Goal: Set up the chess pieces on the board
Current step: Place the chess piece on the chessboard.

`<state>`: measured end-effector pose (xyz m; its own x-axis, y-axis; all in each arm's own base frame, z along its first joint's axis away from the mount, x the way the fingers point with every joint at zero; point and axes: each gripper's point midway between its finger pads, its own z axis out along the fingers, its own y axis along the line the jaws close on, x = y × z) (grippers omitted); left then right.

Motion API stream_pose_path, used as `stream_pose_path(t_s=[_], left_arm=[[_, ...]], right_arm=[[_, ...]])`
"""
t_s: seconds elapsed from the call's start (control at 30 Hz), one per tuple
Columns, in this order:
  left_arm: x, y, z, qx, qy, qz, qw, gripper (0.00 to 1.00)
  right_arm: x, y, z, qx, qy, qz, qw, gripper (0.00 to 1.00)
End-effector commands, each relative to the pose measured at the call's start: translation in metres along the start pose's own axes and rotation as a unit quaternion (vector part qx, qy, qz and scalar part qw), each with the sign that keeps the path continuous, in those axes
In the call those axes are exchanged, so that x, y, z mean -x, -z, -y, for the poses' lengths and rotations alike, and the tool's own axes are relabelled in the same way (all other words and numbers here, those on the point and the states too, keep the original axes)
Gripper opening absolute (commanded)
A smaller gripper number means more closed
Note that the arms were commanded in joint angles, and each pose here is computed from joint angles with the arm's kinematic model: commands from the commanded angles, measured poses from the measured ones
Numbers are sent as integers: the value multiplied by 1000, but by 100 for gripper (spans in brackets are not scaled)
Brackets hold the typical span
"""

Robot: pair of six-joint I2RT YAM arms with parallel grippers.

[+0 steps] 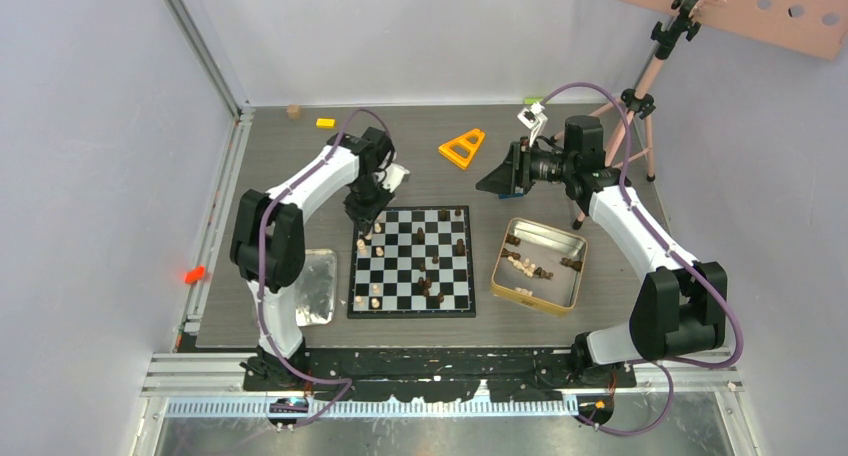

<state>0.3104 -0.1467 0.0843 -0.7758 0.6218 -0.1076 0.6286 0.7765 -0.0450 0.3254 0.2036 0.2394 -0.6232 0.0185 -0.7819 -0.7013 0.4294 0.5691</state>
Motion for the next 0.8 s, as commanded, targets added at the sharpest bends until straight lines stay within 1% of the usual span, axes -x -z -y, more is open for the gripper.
stream_pose_path(t_s=[0.0, 0.4, 0.77], left_arm=[[8, -6, -3, 14, -8, 5, 1000, 0], [-3, -17, -4, 24, -11, -11, 1000, 0], [0, -18, -6, 30, -10, -2, 999, 0]], right_arm=[[9, 6, -10, 8, 33, 13, 999, 58], [8, 5, -8, 8, 30, 10, 999, 58], [7, 6, -8, 8, 29, 9, 1000, 58]])
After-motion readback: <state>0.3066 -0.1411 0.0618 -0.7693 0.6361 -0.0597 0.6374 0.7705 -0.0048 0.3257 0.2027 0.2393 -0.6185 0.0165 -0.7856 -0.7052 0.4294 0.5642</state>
